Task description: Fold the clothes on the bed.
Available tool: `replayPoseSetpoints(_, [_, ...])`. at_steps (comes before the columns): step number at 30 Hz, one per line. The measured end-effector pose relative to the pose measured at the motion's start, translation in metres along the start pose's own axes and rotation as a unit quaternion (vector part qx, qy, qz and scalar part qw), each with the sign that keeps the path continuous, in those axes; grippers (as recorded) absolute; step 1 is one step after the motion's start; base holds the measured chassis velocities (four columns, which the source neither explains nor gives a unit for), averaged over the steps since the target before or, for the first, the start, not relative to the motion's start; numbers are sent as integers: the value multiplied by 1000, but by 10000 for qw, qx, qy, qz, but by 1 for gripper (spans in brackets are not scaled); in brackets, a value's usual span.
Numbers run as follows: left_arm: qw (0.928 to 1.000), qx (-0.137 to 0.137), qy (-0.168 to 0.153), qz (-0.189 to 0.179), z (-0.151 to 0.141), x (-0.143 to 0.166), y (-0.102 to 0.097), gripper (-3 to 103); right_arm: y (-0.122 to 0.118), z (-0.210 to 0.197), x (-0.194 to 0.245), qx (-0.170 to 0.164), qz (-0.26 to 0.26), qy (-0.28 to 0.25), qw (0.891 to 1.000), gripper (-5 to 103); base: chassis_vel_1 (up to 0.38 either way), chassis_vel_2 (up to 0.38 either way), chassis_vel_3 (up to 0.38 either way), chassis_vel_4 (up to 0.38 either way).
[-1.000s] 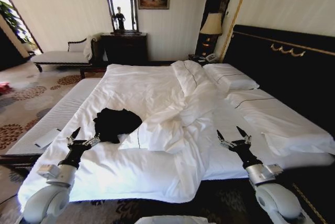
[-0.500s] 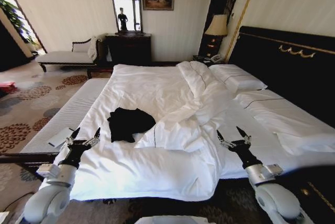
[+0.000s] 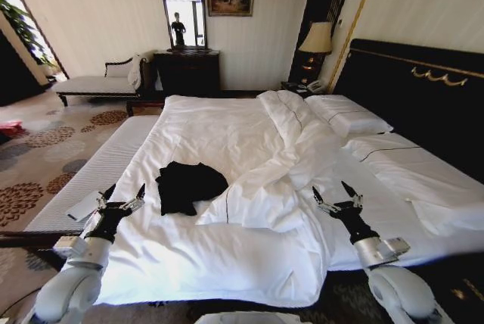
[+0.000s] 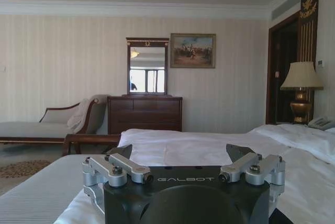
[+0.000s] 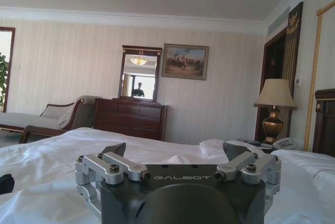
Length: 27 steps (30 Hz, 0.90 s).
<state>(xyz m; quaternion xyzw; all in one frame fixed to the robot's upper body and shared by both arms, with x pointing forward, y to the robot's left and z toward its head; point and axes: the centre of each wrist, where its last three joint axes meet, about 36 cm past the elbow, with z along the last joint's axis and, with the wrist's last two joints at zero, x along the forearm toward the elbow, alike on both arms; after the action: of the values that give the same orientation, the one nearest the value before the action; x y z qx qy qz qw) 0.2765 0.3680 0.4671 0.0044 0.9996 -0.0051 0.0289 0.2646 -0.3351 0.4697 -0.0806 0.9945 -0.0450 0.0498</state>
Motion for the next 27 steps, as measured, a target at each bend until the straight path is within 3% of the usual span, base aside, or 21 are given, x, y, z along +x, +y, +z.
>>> replayPoseSetpoints(8, [10000, -4, 38, -30, 0, 1, 0, 100, 31, -26, 5, -475, -173, 295, 9983, 100, -136, 153, 135, -131])
replayPoseSetpoints(16, [9999, 15, 69, -73, 4, 3, 0, 100, 62, -59, 26, -935, -325, 709, 9926, 100, 12, -13, -10, 15])
replayPoseSetpoints(18, [9999, 12, 72, -74, 4, 3, 0, 100, 63, -59, 27, -953, -307, 787, 9919, 100, 52, -29, -51, 60])
replayPoseSetpoints(24, [10000, 5, 73, -67, 6, 3, -2, 100, 63, -58, 28, -1011, -161, 1775, 9788, 100, 9, -5, -5, 3])
replayPoseSetpoints(27, [10000, 17, 71, -61, 5, 5, -3, 100, 58, -63, 20, -890, -154, 1889, 9778, 100, 0, 0, 0, 0])
